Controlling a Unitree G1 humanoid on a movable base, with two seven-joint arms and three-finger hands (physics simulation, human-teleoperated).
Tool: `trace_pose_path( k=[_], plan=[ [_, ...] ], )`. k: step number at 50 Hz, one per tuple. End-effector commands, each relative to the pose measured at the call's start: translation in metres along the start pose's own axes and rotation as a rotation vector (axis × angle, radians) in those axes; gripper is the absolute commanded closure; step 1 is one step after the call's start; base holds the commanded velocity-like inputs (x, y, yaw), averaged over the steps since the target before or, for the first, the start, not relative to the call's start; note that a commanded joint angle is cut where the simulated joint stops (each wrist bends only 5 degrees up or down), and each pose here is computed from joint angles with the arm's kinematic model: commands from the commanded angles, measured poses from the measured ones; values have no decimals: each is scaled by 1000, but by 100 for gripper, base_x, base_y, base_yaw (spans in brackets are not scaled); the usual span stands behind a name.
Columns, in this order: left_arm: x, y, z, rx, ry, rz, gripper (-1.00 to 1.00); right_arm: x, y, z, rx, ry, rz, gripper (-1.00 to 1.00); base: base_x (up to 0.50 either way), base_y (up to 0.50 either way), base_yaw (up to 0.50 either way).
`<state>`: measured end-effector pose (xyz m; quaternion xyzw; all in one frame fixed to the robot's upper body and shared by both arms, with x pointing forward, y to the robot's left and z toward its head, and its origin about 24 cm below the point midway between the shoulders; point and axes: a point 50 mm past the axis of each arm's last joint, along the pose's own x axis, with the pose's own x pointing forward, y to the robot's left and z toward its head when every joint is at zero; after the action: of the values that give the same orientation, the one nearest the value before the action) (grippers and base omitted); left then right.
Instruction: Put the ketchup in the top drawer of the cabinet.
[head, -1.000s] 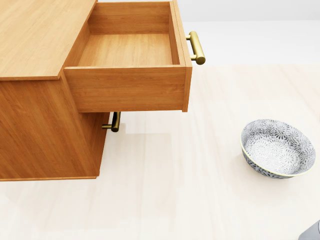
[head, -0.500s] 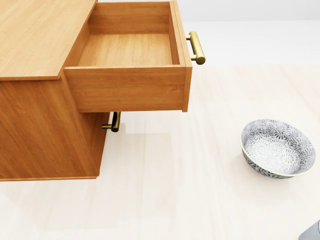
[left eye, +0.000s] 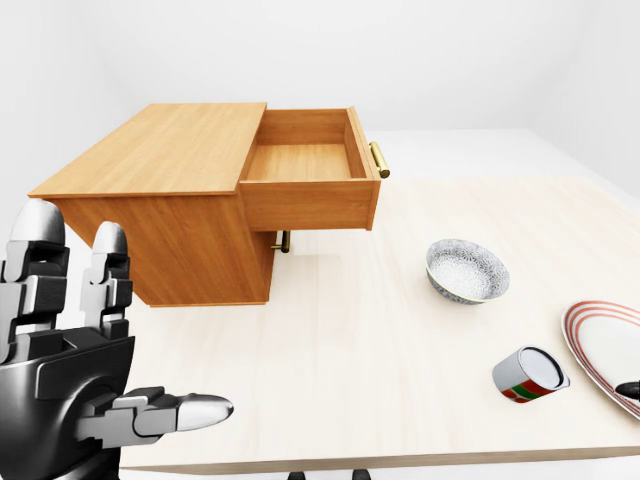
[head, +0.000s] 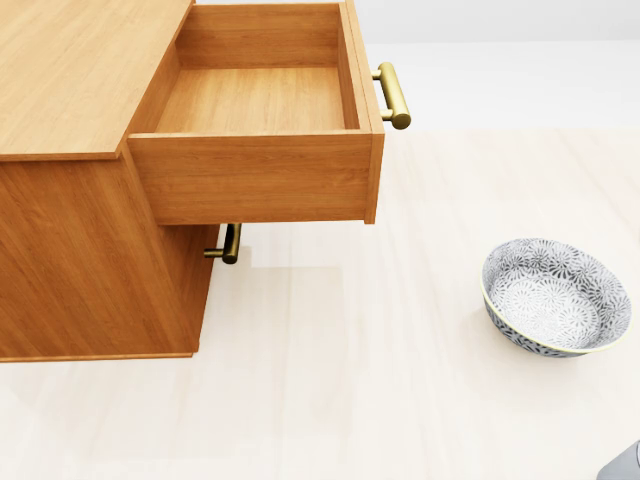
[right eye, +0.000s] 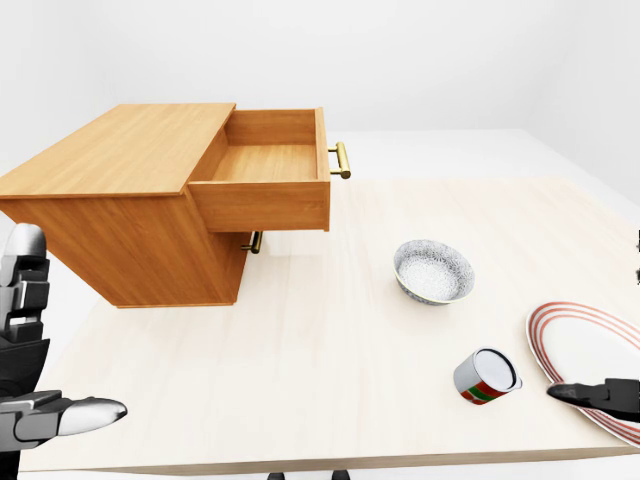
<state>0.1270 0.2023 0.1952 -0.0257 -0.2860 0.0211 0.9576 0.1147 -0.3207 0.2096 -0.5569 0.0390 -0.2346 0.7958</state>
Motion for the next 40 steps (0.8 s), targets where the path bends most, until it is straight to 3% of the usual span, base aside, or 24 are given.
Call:
trace_pose_path(
  k=[1, 26, 33, 40],
  plan=[
    [0, 0, 0, 1, -4, 0, -100, 3, 15, -6, 42, 24, 63, -100, 0, 0, 0],
    [0, -1, -1, 2, 0, -3, -100, 13, 48, -24, 129, 82, 211, -100, 0, 0, 0],
    [-1, -3, -2, 6, 4, -8, -100, 17, 73, -39, 196, 133, 317, -100, 0, 0, 0],
    [-1, -2, -2, 7, 3, -6, -100, 21, 69, -34, 178, 102, 308, -100, 0, 0, 0]
  ],
)
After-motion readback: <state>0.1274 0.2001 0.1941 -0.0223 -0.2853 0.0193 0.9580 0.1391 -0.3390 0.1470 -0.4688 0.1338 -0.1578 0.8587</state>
